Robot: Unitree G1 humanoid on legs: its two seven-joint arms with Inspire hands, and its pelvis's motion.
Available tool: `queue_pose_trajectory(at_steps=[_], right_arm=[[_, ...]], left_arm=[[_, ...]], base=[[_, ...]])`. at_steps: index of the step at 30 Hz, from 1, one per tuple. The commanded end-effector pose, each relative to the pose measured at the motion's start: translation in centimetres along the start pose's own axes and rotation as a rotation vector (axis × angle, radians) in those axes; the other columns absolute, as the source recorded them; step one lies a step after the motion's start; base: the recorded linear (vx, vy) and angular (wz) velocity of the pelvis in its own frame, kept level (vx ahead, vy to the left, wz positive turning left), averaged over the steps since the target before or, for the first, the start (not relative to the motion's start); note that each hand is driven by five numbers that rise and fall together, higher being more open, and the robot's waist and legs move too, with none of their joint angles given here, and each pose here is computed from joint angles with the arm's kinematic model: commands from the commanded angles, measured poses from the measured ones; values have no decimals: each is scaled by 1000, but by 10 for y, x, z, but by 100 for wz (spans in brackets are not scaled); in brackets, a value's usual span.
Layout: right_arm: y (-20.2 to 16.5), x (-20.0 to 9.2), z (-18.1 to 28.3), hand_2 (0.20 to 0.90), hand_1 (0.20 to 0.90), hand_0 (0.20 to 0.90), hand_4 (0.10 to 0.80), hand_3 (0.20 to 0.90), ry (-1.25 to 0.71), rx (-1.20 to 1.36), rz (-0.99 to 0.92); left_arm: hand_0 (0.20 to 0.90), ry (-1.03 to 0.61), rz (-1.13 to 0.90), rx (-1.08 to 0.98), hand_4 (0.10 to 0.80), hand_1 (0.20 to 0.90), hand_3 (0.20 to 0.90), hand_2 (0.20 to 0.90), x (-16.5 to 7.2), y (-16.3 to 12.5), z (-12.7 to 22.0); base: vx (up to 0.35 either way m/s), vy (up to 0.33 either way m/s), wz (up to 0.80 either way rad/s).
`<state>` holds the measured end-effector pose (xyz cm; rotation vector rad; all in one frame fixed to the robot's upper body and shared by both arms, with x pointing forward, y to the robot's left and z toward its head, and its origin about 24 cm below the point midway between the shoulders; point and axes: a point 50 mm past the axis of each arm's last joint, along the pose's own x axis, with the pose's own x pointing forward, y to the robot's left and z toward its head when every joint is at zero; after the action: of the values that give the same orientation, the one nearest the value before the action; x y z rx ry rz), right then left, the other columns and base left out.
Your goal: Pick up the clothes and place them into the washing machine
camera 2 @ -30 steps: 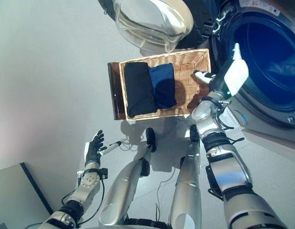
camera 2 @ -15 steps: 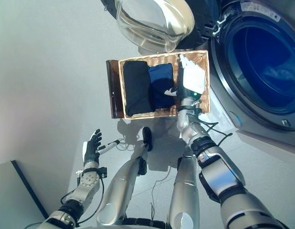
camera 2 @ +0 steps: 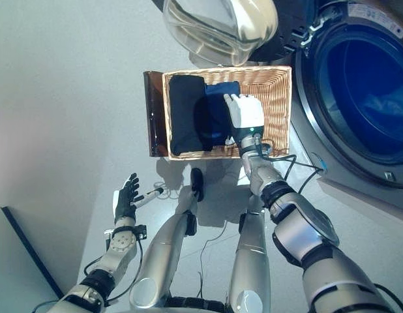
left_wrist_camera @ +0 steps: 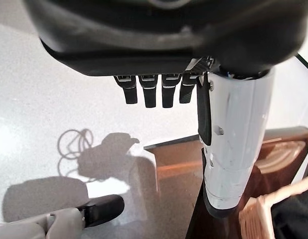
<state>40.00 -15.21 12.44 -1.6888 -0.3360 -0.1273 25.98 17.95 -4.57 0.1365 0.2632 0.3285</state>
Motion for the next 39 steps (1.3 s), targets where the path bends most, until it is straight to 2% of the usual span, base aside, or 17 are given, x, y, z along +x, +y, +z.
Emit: queue_pose_trajectory(at_steps=[1, 12, 27, 34, 35, 36, 37, 39], right_arm=[[-51, 28, 3, 900, 900, 900, 800, 900, -61, -121, -169], [-66, 39, -19, 900, 900, 900, 800, 900, 9, -257, -155], [-103, 43, -84, 900, 900, 900, 800, 900, 225, -377, -152], [-114, 43, -95, 900, 900, 900, 800, 900, 258, -396, -168], [-118, 44, -97, 543, 543, 543, 545, 543, 267, -395, -182], [-118, 44, -97, 505, 505, 505, 518, 505, 267, -395, -182], [-122, 44, -98, 225, 225, 225, 318, 225, 268, -401, -193], [-123, 44, -98, 200, 200, 200, 300, 200, 267, -405, -198]], left_arm=[[900, -72, 97, -26, 800, 900, 900, 900, 7, 32, 9], [900, -104, 76, -43, 800, 900, 900, 900, 10, 28, 19], [900, -255, 23, -138, 800, 900, 900, 900, 10, 20, 57], [900, -285, 5, -172, 800, 900, 900, 900, 8, 16, 66], [900, -286, 8, -181, 800, 900, 900, 900, 8, 16, 67], [900, -286, 8, -181, 800, 900, 900, 900, 8, 16, 67], [900, -292, 11, -186, 800, 900, 900, 900, 8, 16, 68], [900, -296, 11, -190, 800, 900, 900, 900, 8, 16, 69]], base=[[-24, -6, 5], [-20, -8, 9], [-20, 13, 12], [-1, 13, 0], [0, 18, -3], [3, 24, 4], [2, 18, 16], [2, 13, 9]])
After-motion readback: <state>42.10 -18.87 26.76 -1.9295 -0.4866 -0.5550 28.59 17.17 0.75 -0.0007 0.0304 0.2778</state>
